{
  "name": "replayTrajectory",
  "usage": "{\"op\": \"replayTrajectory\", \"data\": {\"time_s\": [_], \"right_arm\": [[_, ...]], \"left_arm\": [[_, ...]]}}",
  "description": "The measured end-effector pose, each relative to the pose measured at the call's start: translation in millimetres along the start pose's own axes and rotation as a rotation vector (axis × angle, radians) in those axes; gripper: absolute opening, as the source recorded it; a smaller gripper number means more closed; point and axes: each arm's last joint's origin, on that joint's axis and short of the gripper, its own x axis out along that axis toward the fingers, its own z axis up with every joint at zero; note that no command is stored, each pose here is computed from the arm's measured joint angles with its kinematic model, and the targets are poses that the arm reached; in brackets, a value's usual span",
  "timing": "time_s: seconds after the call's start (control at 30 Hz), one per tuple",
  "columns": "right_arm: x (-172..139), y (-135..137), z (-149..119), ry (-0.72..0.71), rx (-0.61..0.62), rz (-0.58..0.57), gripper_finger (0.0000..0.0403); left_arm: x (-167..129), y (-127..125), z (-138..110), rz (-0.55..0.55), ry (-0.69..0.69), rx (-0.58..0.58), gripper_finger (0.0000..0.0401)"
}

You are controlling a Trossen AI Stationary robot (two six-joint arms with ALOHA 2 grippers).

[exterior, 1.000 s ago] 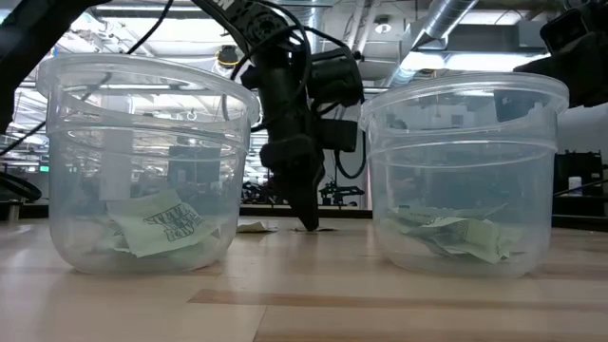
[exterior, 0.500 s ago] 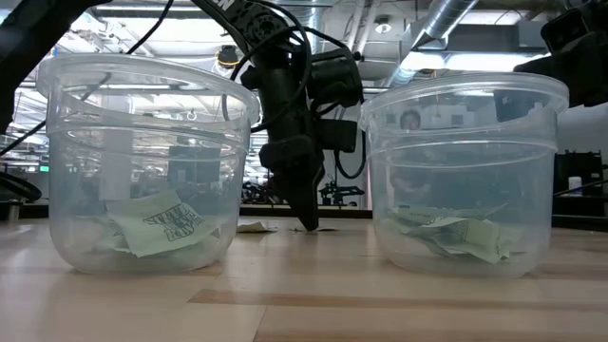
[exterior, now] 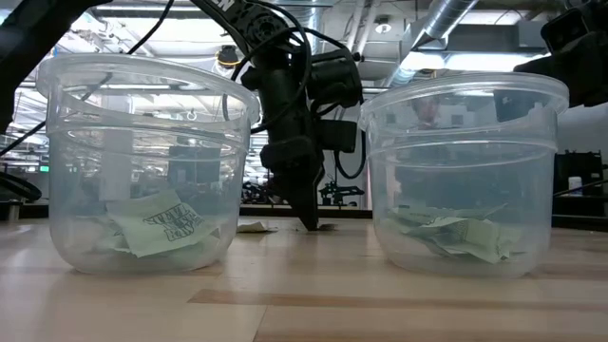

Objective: Pick and place Stevia / Truvia into bins
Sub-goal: Put the white stevia pack into the left transparent basket

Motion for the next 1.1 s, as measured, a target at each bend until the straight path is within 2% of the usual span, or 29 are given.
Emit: {"op": "replayTrajectory", "data": {"time_s": [0.3,0.47,0.57,0.67,0.9,1.0,1.1], "right_arm": [[0.0,0.0,0.0,0.0,0.0,0.0,0.0113],[0.0,0.0,0.0,0.0,0.0,0.0,0.0113],[0.0,0.0,-0.1,0.0,0.0,0.0,0.0113],[0.0,0.0,0.0,0.0,0.0,0.0,0.0113],[0.0,0.0,0.0,0.0,0.0,0.0,0.0113],[0.0,0.0,0.0,0.0,0.0,0.0,0.0113],[0.0,0.0,0.0,0.0,0.0,0.0,0.0113]], "left_arm": [[0.4,0.2,-0.1,0.007,0.001,0.0,0.0041],[-1.1,0.2,0.0,0.01,-0.001,0.006,0.0008],[-7.5,-0.5,-1.0,0.009,0.002,0.007,0.0004],[-26.7,0.3,0.0,0.025,-0.029,0.007,0.0009],[-97.5,3.5,1.7,0.127,-0.162,-0.004,0.001],[-131.3,-1.0,-1.2,0.126,-0.236,0.003,0.001],[-157.1,-9.3,-8.9,0.065,-0.265,0.019,0.001]]}}
